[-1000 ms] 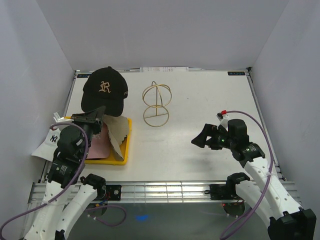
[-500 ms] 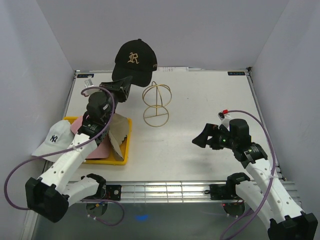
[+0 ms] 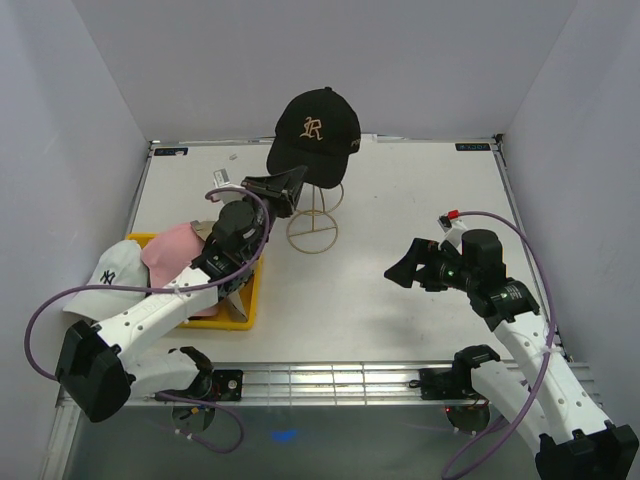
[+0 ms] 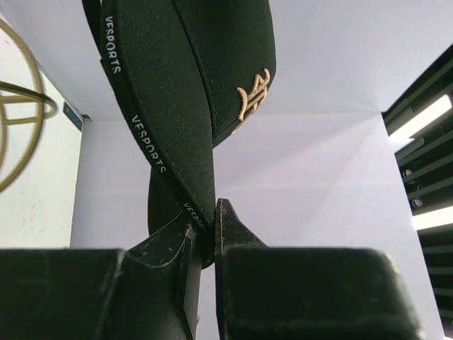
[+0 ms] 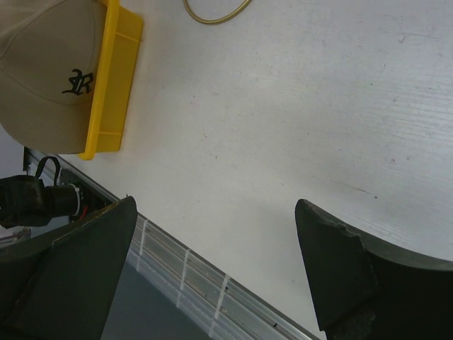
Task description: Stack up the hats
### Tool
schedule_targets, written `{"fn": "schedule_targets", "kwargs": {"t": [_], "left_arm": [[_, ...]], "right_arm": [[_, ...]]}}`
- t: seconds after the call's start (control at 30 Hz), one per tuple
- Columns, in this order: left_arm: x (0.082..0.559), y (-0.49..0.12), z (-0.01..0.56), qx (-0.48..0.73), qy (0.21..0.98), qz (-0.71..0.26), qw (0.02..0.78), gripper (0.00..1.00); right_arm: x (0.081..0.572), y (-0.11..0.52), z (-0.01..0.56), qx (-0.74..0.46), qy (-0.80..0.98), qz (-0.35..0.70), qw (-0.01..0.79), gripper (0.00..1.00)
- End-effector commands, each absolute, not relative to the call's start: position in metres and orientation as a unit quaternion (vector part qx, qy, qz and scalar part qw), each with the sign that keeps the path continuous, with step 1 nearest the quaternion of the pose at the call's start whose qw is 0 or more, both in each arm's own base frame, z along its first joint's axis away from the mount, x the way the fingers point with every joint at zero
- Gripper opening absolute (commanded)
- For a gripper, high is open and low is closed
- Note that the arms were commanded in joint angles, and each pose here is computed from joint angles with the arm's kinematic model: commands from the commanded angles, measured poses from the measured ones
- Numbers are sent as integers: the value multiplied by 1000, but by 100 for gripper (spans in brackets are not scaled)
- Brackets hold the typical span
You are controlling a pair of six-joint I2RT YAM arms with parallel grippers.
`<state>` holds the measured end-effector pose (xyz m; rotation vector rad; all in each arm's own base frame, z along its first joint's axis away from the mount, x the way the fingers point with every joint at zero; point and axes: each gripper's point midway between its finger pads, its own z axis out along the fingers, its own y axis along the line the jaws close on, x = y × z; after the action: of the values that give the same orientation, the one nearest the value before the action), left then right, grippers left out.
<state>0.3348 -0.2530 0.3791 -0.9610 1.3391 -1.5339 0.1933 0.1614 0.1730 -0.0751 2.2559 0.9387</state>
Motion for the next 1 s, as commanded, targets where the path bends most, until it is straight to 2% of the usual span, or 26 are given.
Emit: {"fn": "schedule_targets", "kwargs": {"t": [0.0,0.47,0.97], "left_arm": [[326,-225,403,-400,480,-628,464,0],[318,-244,342,-439,488,-619,431,0],[304,-236,290,-468,503,-593,419,0]], "right_arm": [[196,165,190,-45,856,368,360,98],[187,162,184,-52,862,363,349,98],[180,160,170,-52,868,361,337,98]]}}
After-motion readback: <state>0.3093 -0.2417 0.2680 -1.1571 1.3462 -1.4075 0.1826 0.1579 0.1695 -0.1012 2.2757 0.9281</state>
